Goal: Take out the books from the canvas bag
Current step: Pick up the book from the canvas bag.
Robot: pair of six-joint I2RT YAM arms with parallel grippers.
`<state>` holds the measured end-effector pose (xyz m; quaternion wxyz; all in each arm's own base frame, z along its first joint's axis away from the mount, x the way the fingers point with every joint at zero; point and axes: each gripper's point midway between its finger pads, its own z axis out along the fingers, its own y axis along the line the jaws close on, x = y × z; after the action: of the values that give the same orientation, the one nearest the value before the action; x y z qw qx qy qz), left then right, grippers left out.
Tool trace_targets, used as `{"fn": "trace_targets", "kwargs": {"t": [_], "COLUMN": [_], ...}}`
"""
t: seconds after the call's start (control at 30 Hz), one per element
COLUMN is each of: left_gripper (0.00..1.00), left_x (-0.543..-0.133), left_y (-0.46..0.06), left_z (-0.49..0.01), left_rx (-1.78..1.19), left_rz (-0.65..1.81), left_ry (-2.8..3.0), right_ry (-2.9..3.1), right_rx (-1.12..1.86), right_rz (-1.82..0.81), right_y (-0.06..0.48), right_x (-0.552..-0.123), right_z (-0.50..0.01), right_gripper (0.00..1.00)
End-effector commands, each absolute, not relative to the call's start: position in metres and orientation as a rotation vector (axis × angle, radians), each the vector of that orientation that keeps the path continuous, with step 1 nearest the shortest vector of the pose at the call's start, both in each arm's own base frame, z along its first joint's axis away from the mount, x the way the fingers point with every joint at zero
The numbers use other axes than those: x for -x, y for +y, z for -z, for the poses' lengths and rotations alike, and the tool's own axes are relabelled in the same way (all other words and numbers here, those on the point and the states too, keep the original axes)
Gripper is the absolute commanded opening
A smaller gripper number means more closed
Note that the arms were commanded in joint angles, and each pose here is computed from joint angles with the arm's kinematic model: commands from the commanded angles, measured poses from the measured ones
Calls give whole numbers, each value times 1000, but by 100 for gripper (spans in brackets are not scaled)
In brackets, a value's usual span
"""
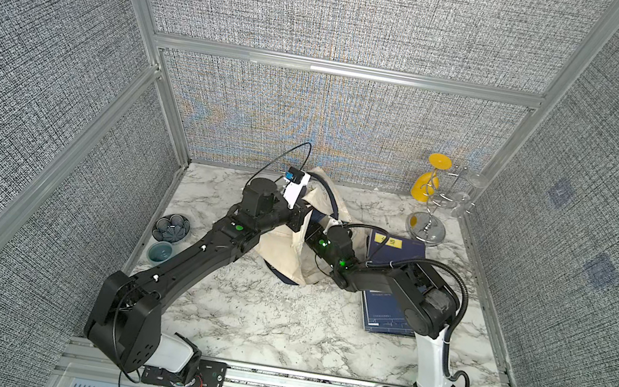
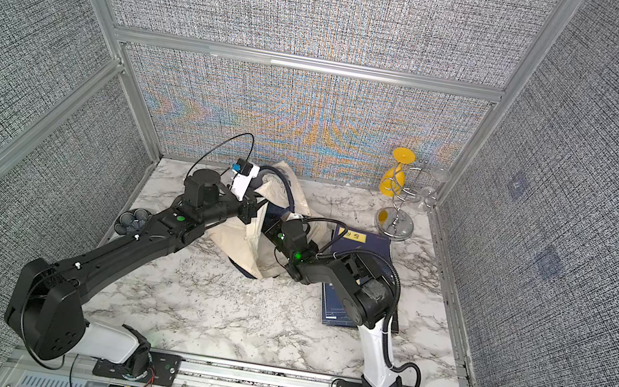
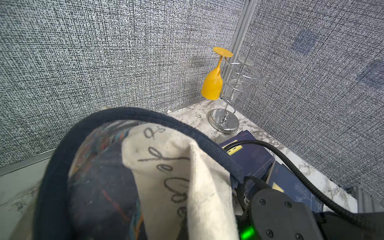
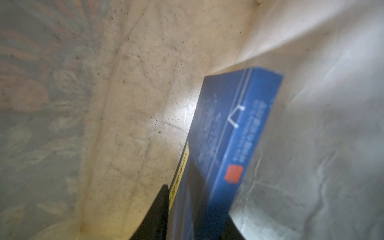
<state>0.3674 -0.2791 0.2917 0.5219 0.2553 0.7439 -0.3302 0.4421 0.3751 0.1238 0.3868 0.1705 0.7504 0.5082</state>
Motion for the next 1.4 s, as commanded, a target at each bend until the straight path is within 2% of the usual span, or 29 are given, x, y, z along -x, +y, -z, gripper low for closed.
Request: {"fn": "trace_targets", "kwargs": {"t": [0.0,0.23,0.87,1.37], "left_gripper": [0,0,0,0], "left_x": [-366,-390,-419,-426], "left_y": [-283,-265,-237,-229], "left_z": [-309,-290,-268,-252], "left_rx": [-636,-566,-398,-303], "left_rz": [797,618,416,389], "left_ry": [1716,1826,1937,2004], "right_ry": [1928,1944,1968,1910], "right_rx": [-432,-372,-122,80], "right_rz": [-1270,-1241,-1073,-1042], "right_y": [372,370,353,355], "right_x": [-442,-436,-402,-376], "right_z": [-118,-124,-140,-186], "right_gripper": [23,0,0,0]}}
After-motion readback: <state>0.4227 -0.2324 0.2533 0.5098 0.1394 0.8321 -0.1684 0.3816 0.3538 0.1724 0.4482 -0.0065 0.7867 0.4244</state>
